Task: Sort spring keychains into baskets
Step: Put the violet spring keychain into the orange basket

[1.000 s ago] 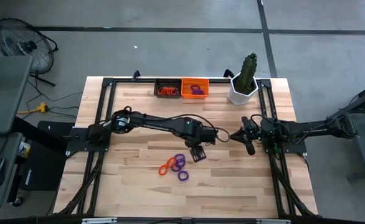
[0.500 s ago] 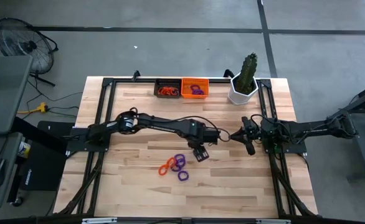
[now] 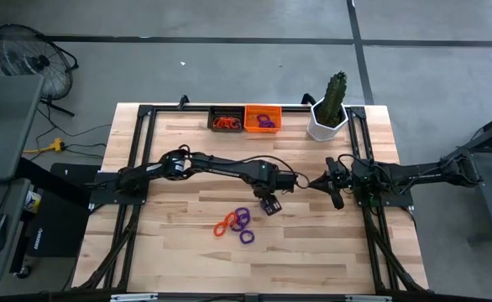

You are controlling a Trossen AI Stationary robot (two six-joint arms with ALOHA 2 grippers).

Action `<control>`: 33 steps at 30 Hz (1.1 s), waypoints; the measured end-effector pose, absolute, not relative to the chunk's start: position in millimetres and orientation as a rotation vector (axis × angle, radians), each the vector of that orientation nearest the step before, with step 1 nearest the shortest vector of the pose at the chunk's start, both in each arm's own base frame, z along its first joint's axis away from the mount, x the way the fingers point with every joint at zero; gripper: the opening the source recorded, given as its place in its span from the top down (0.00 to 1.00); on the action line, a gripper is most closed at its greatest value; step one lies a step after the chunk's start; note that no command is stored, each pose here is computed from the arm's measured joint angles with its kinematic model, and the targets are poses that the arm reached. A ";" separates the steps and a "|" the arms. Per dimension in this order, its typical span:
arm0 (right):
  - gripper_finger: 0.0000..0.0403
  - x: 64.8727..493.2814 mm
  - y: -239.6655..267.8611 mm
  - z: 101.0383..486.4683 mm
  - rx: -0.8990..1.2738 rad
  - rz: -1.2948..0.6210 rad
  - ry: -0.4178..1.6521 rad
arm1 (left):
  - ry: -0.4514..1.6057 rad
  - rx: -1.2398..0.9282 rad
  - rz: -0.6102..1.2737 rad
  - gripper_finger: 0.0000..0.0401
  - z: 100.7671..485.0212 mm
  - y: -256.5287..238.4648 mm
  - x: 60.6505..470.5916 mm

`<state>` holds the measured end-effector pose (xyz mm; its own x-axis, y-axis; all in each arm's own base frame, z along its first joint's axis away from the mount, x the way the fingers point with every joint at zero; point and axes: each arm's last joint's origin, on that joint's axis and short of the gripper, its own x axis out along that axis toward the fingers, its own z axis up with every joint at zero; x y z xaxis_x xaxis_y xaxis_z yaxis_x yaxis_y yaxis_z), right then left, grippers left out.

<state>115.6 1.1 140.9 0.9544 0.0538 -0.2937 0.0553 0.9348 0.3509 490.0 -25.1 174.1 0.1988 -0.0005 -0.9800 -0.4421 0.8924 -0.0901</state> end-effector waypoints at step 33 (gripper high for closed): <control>0.97 115.6 1.0 140.7 0.365 -0.001 0.306 | 1.446 -0.330 0.214 0.77 152.8 -29.1 489.6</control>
